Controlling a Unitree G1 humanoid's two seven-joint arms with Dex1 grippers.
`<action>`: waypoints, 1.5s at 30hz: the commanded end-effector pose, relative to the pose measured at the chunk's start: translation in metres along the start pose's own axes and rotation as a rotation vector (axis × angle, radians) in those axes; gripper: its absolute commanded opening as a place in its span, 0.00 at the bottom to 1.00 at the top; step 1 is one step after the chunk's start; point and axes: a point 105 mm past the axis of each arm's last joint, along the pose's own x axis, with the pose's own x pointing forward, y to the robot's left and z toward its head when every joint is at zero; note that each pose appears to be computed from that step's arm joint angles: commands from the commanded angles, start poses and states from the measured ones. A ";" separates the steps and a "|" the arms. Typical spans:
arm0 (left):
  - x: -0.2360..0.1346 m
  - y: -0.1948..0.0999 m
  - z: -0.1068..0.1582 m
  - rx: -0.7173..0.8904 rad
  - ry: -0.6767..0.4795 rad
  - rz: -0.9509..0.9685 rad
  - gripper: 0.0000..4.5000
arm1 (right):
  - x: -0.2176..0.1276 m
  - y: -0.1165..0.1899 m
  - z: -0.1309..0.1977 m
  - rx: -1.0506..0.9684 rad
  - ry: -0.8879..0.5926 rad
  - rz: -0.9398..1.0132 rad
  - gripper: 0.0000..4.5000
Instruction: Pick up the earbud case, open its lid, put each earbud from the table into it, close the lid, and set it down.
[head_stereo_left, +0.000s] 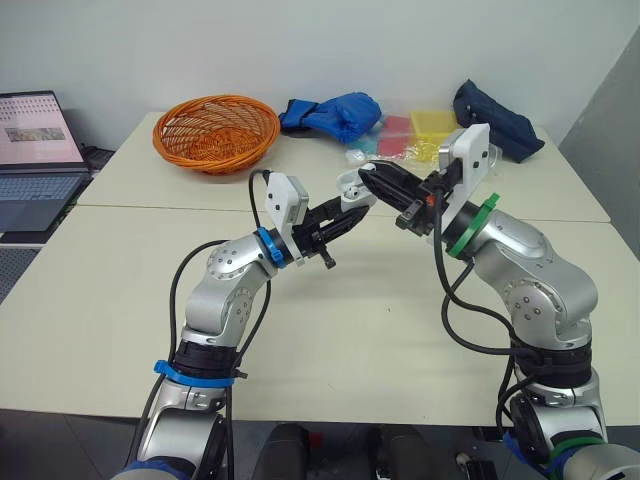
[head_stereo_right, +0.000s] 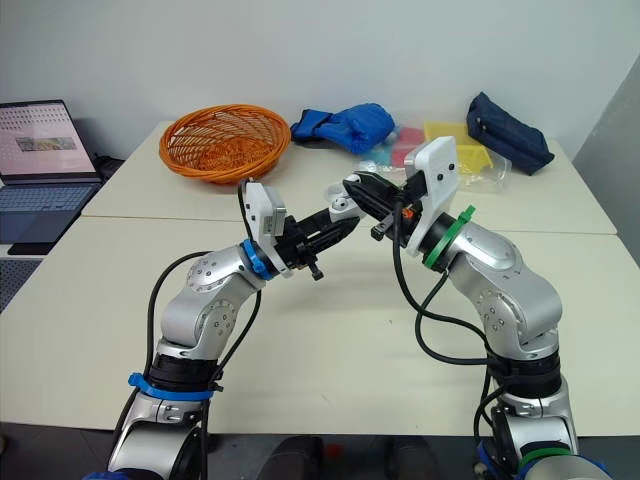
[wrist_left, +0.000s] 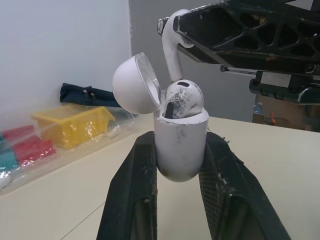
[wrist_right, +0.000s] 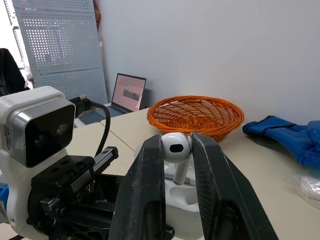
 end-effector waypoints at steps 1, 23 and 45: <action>0.002 -0.006 0.016 0.040 -0.051 -0.027 0.17 | -0.001 -0.001 0.006 -0.035 -0.021 0.000 0.09; 0.001 -0.011 0.018 0.045 -0.060 -0.034 0.17 | -0.007 -0.002 -0.003 -0.039 0.014 -0.001 0.48; 0.001 -0.011 0.012 0.052 -0.042 -0.064 0.17 | -0.025 -0.035 0.050 0.009 0.088 0.176 0.86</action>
